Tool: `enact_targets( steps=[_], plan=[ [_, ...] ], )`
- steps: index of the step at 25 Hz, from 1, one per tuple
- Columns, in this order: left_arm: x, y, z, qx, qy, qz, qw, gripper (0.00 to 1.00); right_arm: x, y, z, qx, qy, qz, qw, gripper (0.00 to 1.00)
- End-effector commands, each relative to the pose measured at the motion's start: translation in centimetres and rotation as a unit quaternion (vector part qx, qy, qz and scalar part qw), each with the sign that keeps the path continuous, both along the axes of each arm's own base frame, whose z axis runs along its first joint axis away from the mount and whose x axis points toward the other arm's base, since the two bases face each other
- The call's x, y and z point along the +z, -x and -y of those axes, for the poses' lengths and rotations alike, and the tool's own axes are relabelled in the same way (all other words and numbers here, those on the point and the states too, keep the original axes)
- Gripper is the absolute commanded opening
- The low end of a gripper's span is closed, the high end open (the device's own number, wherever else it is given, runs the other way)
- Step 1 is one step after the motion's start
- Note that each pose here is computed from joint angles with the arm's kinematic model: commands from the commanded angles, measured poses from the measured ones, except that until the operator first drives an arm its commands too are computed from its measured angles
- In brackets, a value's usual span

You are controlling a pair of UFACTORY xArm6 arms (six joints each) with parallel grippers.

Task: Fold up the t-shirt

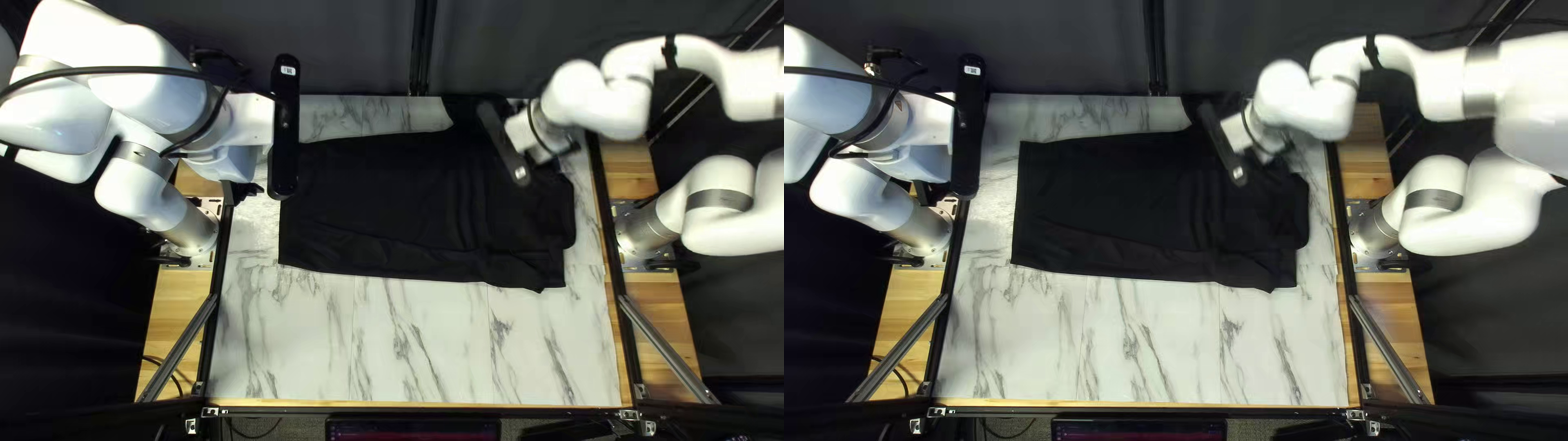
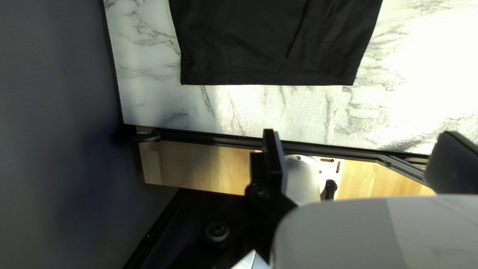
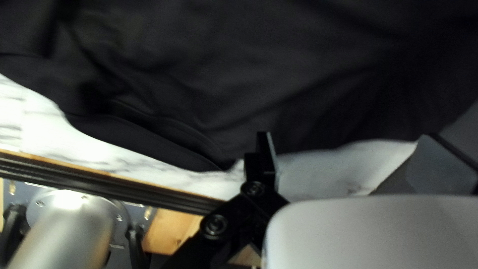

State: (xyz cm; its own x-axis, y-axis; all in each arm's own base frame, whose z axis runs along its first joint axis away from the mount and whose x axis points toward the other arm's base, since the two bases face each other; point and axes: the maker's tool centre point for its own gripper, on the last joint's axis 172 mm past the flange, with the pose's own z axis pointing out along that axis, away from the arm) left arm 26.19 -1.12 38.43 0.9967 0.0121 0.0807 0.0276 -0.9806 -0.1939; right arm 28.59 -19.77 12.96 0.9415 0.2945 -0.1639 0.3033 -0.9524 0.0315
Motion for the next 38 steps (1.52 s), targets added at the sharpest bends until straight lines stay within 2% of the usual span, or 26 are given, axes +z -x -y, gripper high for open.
enact_targets(
  steps=[1,5,8,13,16,24,26,28,30,31,34,36,38],
  plan=[
    [0.0,0.0,0.0,0.000,0.000,0.000,1.0000,1.00,0.1,0.4,0.2,-0.022,0.000,-0.012,0.9997,1.00],
    [0.0,0.0,0.0,0.000,0.000,0.000,1.0000,1.00,0.1,0.4,0.2,-0.022,0.000,-0.012,0.9997,1.00],
    [0.0,0.0,0.0,0.000,0.000,0.000,1.0000,1.00,-0.5,1.1,0.5,-0.012,-0.007,-0.023,0.9996,1.00],
    [0.0,0.0,0.0,0.000,0.000,0.000,1.0000,1.00,-2.5,3.0,1.5,-0.082,-0.031,-0.013,0.9960,1.00],
    [0.0,0.0,0.0,0.000,0.000,0.000,1.0000,1.00,-3.9,4.0,1.5,-0.145,-0.042,-0.012,0.9885,1.00],
    [0.0,0.0,0.0,0.000,0.000,0.000,1.0000,1.00,-4.0,4.2,1.6,-0.142,-0.040,-0.013,0.9890,1.00],
    [0.0,0.0,0.0,0.000,0.000,0.000,1.0000,1.00,-4.6,4.4,2.0,-0.140,-0.058,-0.020,0.9882,1.00],
    [0.0,0.0,0.0,0.000,0.000,0.000,1.0000,1.00,-5.0,4.7,2.2,-0.148,-0.072,-0.021,0.9861,1.00],
    [0.0,0.0,0.0,0.000,0.000,0.000,1.0000,1.00,-5.3,5.3,2.4,-0.166,-0.089,-0.018,0.9820,1.00],
    [0.0,0.0,0.0,0.000,0.000,0.000,1.0000,1.00,-5.4,5.6,2.4,-0.180,-0.101,-0.015,0.9783,1.00],
    [0.0,0.0,0.0,0.000,0.000,0.000,1.0000,1.00,-6.0,5.6,2.4,-0.204,-0.120,-0.010,0.9715,1.00],
    [0.0,0.0,0.0,0.000,0.000,0.000,1.0000,1.00,-6.5,5.2,2.6,-0.213,-0.128,-0.006,0.9687,1.00],
    [0.0,0.0,0.0,0.000,0.000,0.000,1.0000,1.00,-6.8,4.3,2.9,-0.210,-0.128,0.004,0.9692,1.00]
  ],
)
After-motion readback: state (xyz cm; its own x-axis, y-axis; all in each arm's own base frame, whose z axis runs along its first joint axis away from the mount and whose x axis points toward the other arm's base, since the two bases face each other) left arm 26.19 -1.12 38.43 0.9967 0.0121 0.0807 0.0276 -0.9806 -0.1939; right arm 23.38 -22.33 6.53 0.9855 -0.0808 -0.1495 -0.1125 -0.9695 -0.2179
